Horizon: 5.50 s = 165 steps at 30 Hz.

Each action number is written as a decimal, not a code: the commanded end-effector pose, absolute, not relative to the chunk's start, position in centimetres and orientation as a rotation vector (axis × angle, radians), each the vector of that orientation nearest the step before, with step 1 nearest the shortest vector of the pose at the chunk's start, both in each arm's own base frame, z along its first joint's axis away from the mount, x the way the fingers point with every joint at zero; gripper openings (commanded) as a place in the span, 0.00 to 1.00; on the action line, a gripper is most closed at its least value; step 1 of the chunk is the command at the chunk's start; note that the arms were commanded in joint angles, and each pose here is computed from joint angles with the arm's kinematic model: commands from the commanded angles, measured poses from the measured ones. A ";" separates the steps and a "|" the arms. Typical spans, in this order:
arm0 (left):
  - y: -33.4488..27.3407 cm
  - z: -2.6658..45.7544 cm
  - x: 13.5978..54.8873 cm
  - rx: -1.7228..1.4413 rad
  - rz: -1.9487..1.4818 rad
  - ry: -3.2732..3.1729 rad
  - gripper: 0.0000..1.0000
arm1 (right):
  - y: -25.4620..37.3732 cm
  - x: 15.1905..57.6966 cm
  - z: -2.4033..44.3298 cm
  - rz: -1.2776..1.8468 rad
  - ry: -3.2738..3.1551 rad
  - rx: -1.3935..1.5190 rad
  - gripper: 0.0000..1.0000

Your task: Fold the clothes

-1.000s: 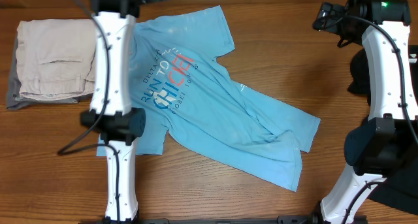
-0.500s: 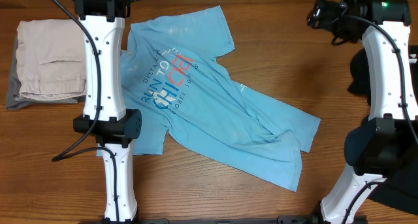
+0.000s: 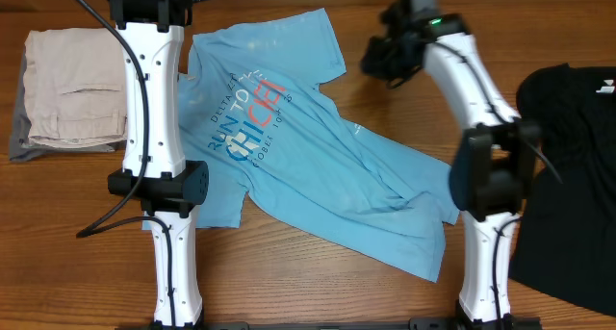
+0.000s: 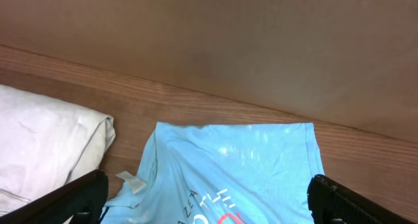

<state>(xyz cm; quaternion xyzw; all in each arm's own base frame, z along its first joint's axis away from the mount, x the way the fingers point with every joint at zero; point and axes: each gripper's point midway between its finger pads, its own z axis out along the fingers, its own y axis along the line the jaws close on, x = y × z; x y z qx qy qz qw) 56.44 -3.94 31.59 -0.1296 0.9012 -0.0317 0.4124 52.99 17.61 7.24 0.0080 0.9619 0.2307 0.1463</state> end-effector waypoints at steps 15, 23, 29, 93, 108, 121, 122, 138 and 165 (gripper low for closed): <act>-4.0 31.1 56.6 -0.341 -0.078 2.275 1.00 | 24.7 55.6 2.0 0.380 2.640 0.002 0.04; -4.0 31.1 56.6 -0.340 -0.078 2.275 1.00 | 24.1 56.4 -2.3 0.326 2.647 0.084 0.04; -4.0 31.1 56.6 -0.341 -0.078 2.274 1.00 | 22.4 58.0 -3.0 0.191 2.578 0.129 0.04; -4.0 31.1 56.6 -0.340 -0.078 2.275 1.00 | 4.6 31.0 16.4 0.064 3.163 0.336 0.49; -4.0 31.1 56.6 -0.340 -0.078 2.275 1.00 | 7.4 30.6 4.0 0.249 3.134 0.189 0.38; -4.0 31.1 56.6 -0.341 -0.078 2.275 1.00 | 8.2 31.1 3.1 0.303 3.085 -0.006 0.39; -4.0 31.1 56.6 -0.341 -0.078 2.275 1.00 | 8.2 31.1 2.9 0.304 3.082 -0.022 0.39; -4.0 31.1 56.6 -0.341 -0.078 2.274 1.00 | 9.0 31.2 1.5 0.379 3.039 -0.071 0.41; -4.0 31.1 56.6 -0.341 -0.078 2.275 1.00 | 5.2 37.8 4.6 0.004 2.833 -0.034 0.04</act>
